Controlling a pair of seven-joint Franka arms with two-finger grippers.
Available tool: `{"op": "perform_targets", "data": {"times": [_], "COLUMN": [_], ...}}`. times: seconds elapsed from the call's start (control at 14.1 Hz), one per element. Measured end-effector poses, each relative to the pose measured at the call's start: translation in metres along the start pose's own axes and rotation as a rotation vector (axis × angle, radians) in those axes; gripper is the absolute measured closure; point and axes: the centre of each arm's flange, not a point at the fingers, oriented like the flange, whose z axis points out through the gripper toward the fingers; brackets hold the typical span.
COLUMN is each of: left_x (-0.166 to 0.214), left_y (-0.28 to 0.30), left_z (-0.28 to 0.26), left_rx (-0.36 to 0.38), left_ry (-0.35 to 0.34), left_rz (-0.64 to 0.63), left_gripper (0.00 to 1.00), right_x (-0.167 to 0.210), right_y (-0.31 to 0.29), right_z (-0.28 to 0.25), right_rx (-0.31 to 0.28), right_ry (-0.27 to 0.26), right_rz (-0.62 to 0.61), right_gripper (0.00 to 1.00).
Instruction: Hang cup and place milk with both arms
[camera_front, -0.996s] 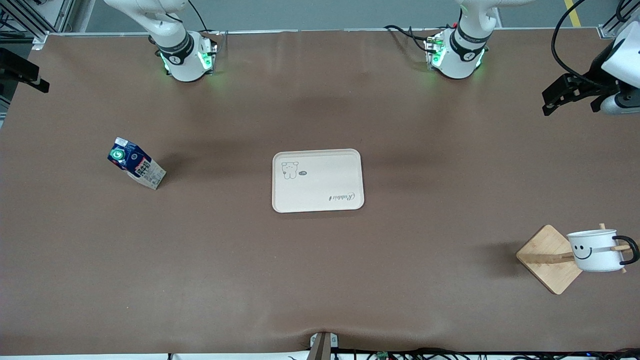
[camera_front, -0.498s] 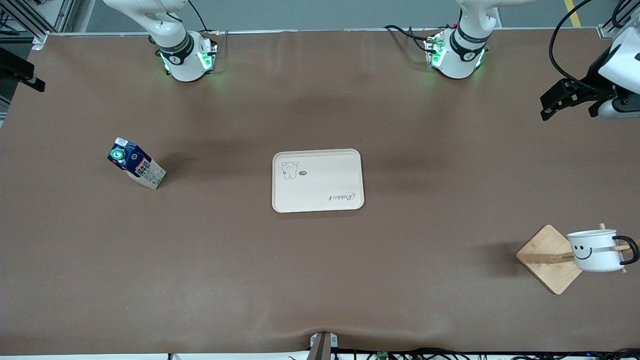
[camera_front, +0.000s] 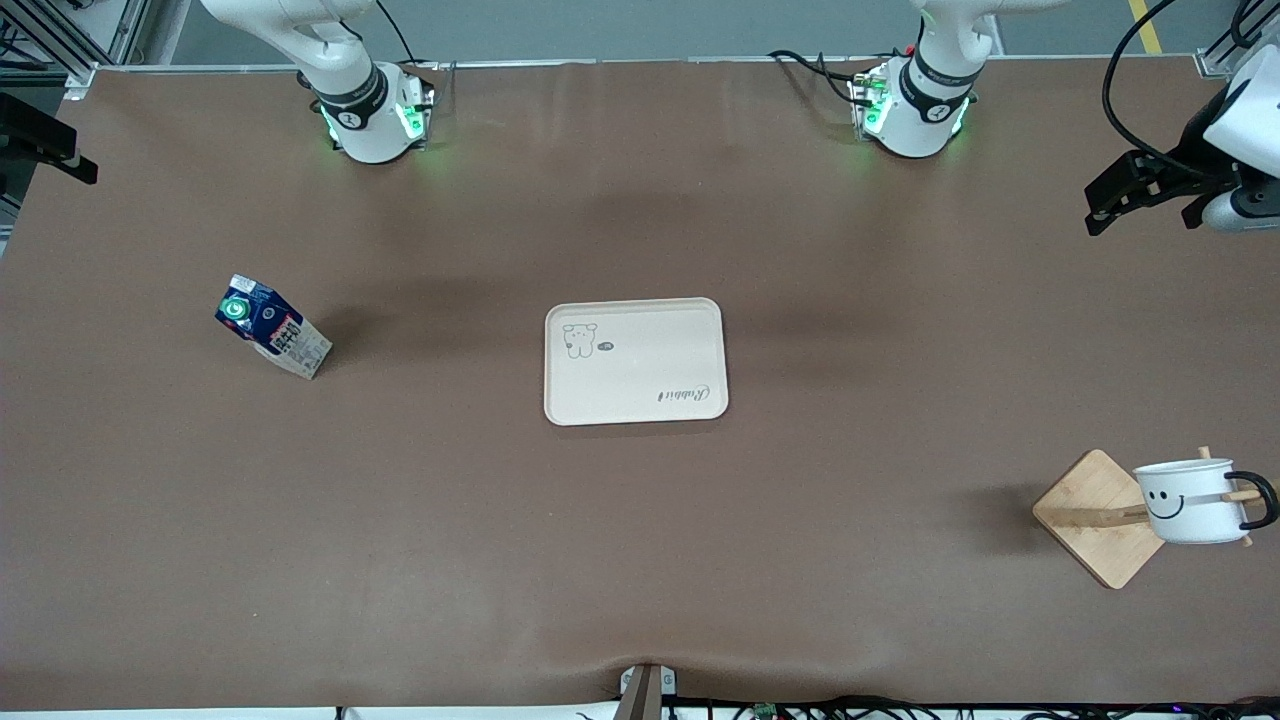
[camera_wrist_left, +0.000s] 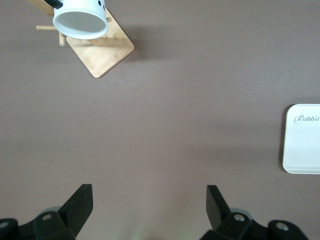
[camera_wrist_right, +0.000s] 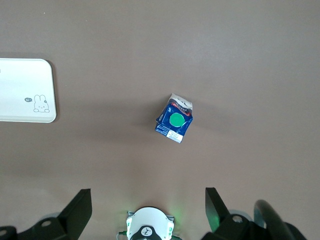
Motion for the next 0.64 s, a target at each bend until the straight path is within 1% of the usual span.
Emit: {"op": "perform_targets", "data": {"times": [0.14,0.36,0.64], "left_x": [0.001,0.001,0.0], "left_y": [0.001,0.005,0.007], "left_z": [0.002,0.003,0.006], "left_rx": [-0.004,-0.036,-0.038], "left_ry": [-0.004,-0.011,-0.033], "left_rz": [0.001,0.002,0.005], "left_gripper": [0.0,0.0,0.0], "right_x": [0.0,0.002,0.002], "right_y": [-0.001,-0.012,-0.014], "right_z": [0.0,0.001,0.001], "right_rx": [-0.001,-0.006,-0.007], "right_ry": [0.0,-0.002,-0.002], "right_rz": [-0.001,-0.021,-0.023], "right_gripper": [0.0,0.0,0.0]}}
